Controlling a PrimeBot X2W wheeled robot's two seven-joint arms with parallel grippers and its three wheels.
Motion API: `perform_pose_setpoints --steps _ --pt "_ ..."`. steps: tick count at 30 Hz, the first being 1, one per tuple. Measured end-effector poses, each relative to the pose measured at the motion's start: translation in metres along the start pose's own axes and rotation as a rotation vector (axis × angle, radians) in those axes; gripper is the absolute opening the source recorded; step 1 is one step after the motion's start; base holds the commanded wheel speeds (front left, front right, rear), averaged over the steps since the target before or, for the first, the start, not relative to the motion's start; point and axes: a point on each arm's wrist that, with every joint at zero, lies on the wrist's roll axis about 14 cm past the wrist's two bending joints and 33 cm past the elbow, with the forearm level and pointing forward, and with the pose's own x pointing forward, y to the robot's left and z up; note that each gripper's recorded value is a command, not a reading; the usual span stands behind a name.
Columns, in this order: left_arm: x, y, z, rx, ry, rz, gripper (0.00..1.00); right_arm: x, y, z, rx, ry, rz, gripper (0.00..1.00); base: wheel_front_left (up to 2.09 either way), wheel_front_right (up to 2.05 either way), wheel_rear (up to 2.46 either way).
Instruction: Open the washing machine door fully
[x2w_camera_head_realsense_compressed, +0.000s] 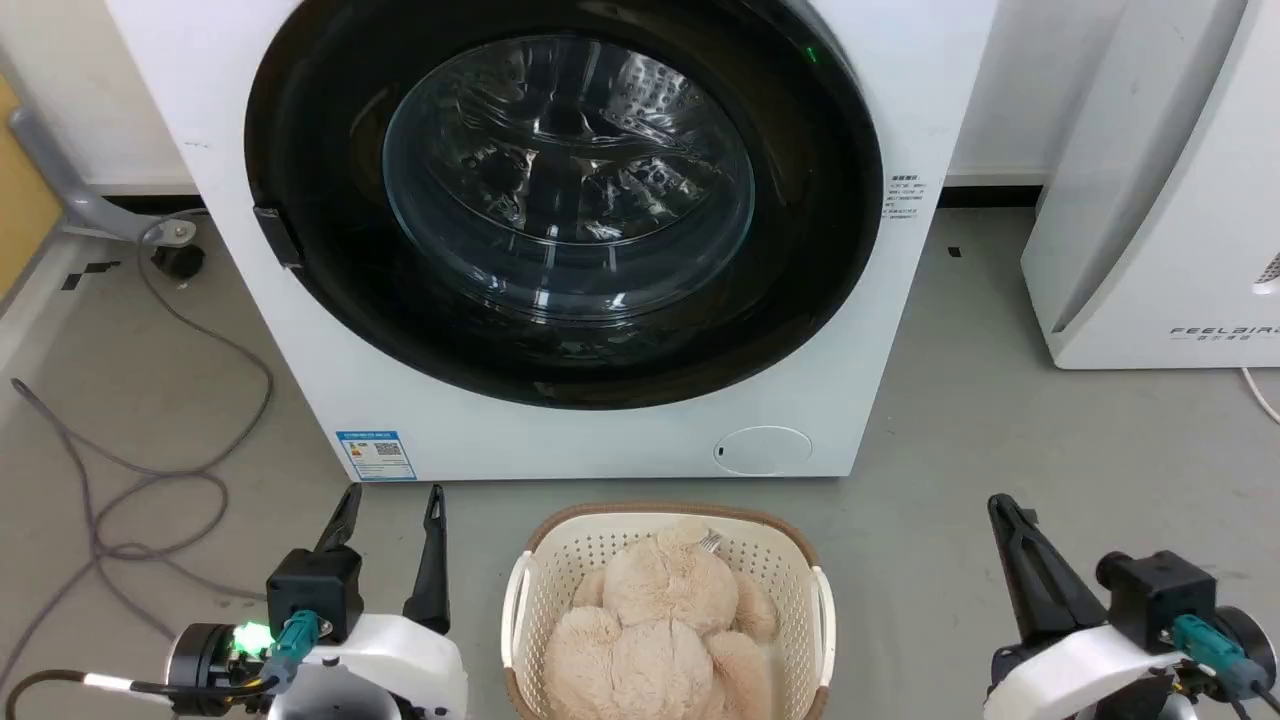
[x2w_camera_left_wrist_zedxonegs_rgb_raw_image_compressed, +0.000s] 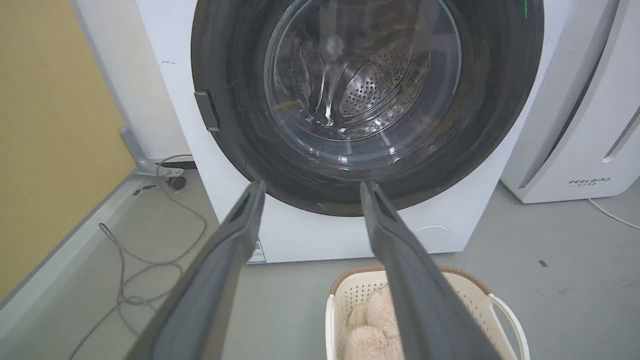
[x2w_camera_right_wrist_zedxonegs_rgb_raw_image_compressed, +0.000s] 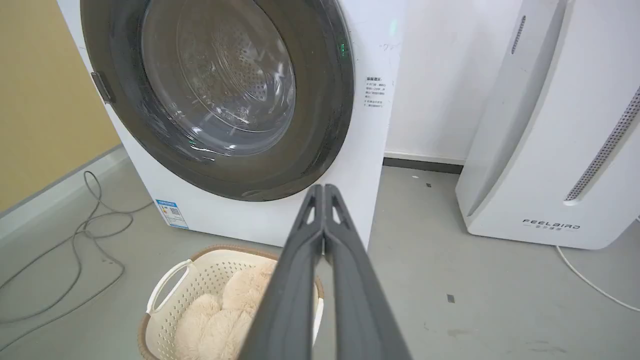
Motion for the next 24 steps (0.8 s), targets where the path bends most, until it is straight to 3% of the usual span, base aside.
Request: perform_pose_setpoints --steps 24 --pt "0.005 -0.015 -0.003 -0.045 -0.015 -0.040 1.00 0.003 -0.022 0.005 0.488 -0.093 -0.070 0.00 0.00 0.00 0.00"
